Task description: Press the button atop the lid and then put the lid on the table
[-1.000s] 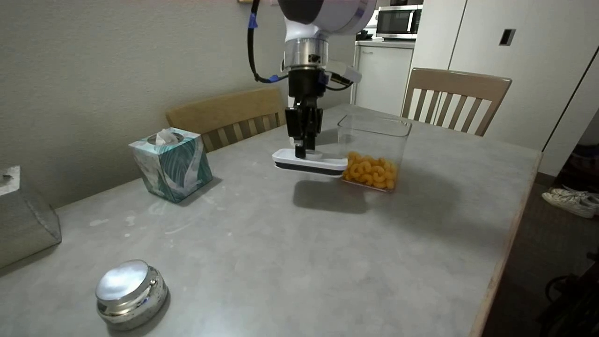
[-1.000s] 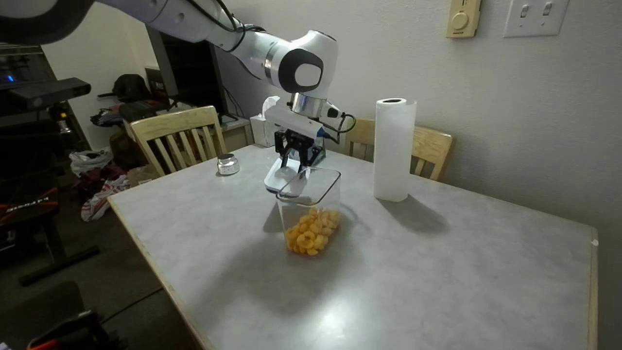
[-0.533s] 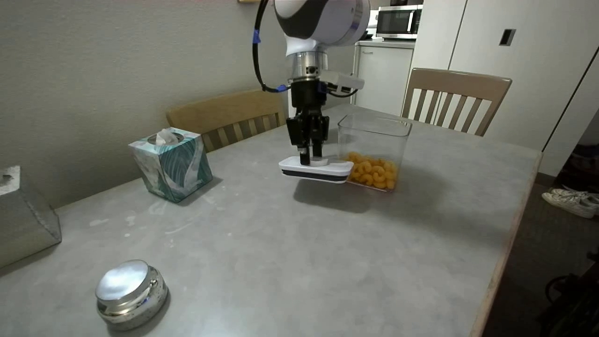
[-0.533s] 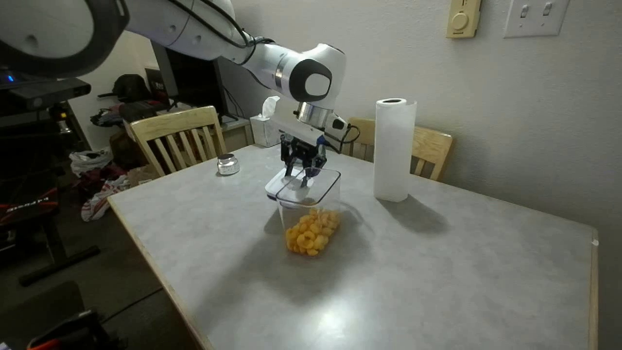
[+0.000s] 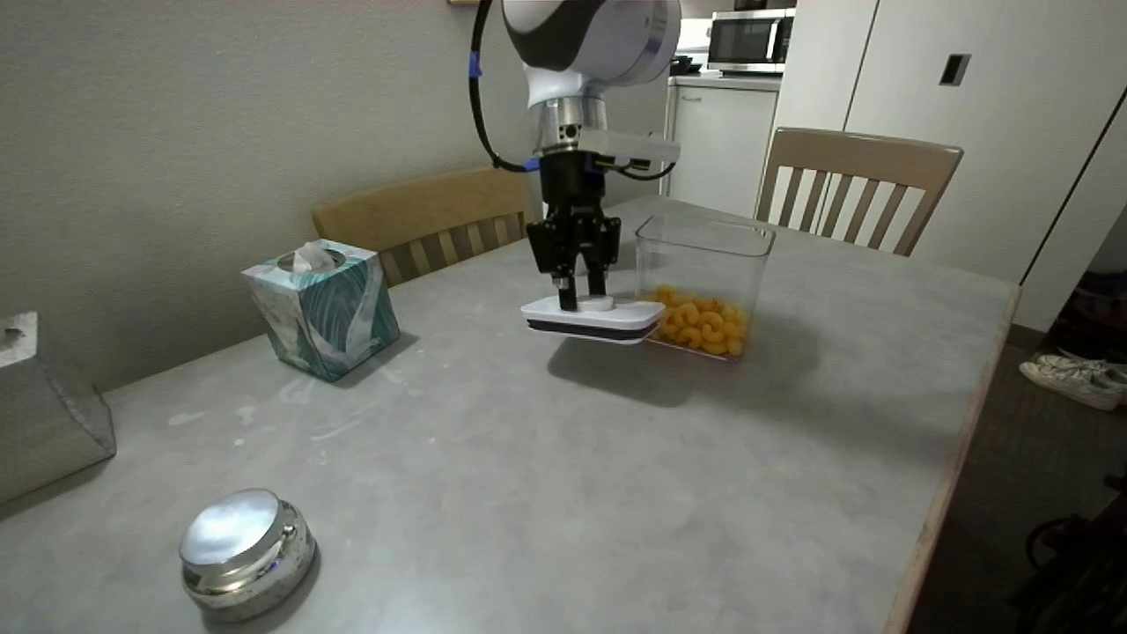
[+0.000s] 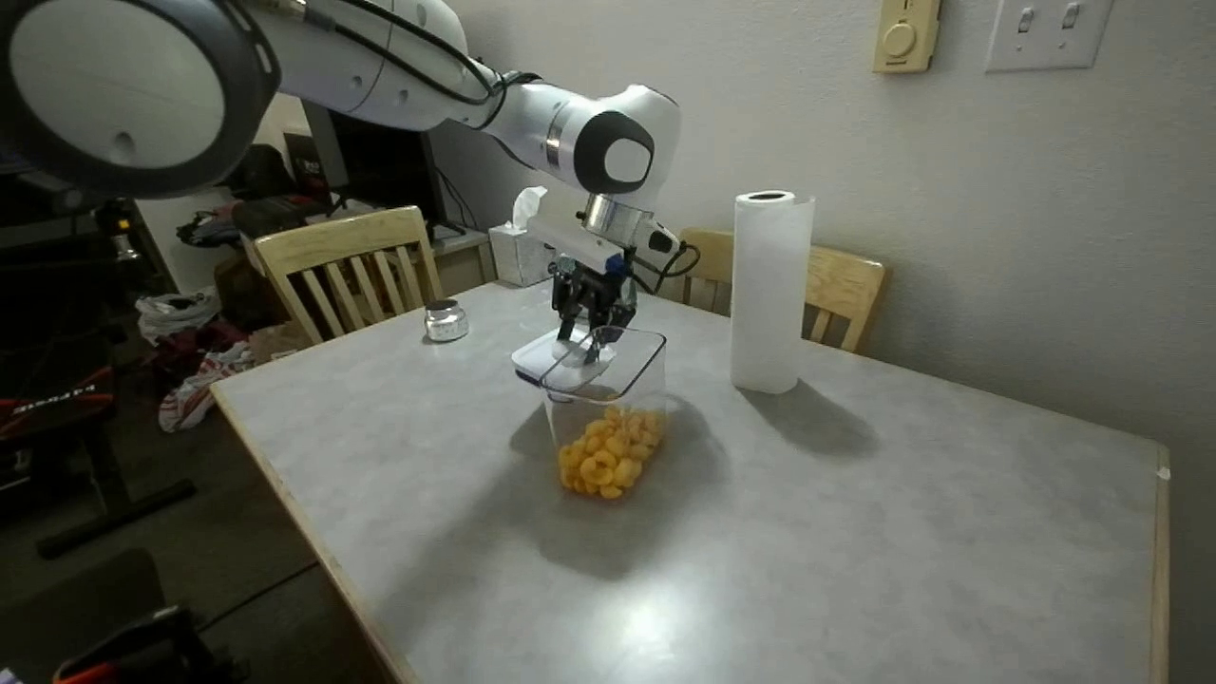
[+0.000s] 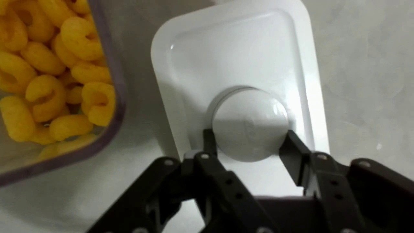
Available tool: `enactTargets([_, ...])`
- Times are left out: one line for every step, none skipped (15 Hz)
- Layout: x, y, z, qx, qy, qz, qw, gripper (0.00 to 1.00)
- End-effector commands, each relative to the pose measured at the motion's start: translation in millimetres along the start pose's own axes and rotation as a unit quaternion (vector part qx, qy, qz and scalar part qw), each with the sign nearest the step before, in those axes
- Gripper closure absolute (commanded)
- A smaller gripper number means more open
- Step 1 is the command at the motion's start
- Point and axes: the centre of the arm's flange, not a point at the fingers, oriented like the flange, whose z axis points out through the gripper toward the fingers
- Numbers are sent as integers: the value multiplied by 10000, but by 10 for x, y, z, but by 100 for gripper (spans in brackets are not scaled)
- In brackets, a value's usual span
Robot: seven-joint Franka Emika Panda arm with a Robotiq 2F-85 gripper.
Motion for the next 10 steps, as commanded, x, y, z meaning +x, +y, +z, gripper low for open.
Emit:
enactTargets([198,-37,-121,-12,-59,-58,10000,35])
enactTargets([202,-43,-119,-6,-59,-99,9999,22])
enactTargets([206,-52,-127,-6,-57,-119,9999,16])
enactTargets([208,-62,-143,0,-63,-148,9999,9])
enactTargets([212,-69,-156,5,-66,-169,9998,2])
enactTargets([217,-72,-163,12,-55,-194,9998,1])
enactTargets([215,-70,-172,19,-47,-210,9998,0])
enactTargets([203,-59,-196,25,-6,-228,9997,0])
enactTargets([193,-47,-219,26,42,-267,9996,0])
enactTargets([171,-28,-260,-1,94,-290,9995,0])
